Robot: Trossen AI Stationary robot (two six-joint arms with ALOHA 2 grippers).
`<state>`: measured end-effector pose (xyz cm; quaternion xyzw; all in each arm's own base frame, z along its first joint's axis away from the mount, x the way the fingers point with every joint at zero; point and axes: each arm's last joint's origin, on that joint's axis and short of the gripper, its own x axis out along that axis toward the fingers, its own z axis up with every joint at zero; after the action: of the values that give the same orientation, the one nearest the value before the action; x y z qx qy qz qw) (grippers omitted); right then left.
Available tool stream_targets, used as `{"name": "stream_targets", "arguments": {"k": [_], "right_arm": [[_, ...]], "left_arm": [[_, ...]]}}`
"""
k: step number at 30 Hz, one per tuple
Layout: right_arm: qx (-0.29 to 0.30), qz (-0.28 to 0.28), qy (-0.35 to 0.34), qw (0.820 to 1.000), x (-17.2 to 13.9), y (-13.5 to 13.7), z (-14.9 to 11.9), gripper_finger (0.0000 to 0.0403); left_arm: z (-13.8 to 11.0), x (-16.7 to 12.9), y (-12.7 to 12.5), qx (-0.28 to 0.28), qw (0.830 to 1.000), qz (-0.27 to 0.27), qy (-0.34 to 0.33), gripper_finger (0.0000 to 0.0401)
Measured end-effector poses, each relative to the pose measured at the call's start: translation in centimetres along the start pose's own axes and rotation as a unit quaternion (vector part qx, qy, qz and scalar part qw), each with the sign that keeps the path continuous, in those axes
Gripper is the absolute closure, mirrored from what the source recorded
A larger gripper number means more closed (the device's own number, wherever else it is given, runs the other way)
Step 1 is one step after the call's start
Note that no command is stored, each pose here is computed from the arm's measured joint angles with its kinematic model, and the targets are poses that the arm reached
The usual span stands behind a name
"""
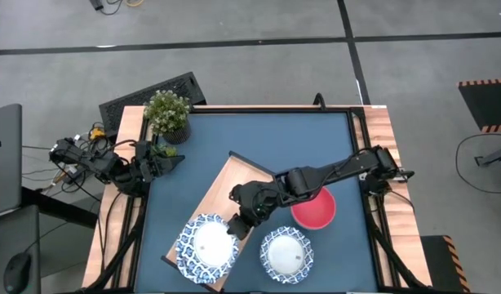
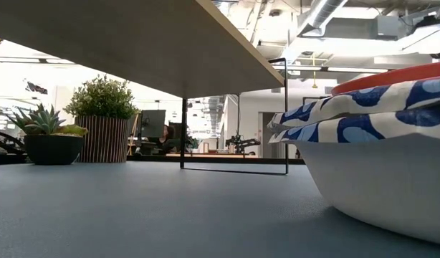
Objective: Place and stack bowls onto a shelf
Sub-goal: Stack the white bowl on top of the other white bowl on the shelf
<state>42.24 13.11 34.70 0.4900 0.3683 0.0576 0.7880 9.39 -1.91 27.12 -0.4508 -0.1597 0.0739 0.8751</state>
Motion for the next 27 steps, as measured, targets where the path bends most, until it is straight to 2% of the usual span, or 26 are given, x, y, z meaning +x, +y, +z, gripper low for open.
{"name": "stream_targets", "arguments": {"k": [11,19,23,27], "right_arm": [[0.020,0.006,0.021,1.000,-0.4,-0.6,1.1,0.0310],[0.000,0.011,0.033,0.999,-0.4,-0.7,1.1,0.0308],[-0.006,0.020,0.052,0.998,-0.4,-0.5,0.8,0.0285],[-0.005,0.021,0.052,0.998,-0.4,-0.6,0.9,0.0237]], "left_arm": [[0.0,0.0,0.0,0.000,1.000,0.000,0.000,0.0280],[0.0,0.0,0.0,0.005,1.000,0.005,-0.005,0.0280],[0.0,0.0,0.0,0.006,1.000,0.006,-0.006,0.0280],[0.0,0.0,0.0,0.014,1.000,0.006,-0.006,0.0280]]}}
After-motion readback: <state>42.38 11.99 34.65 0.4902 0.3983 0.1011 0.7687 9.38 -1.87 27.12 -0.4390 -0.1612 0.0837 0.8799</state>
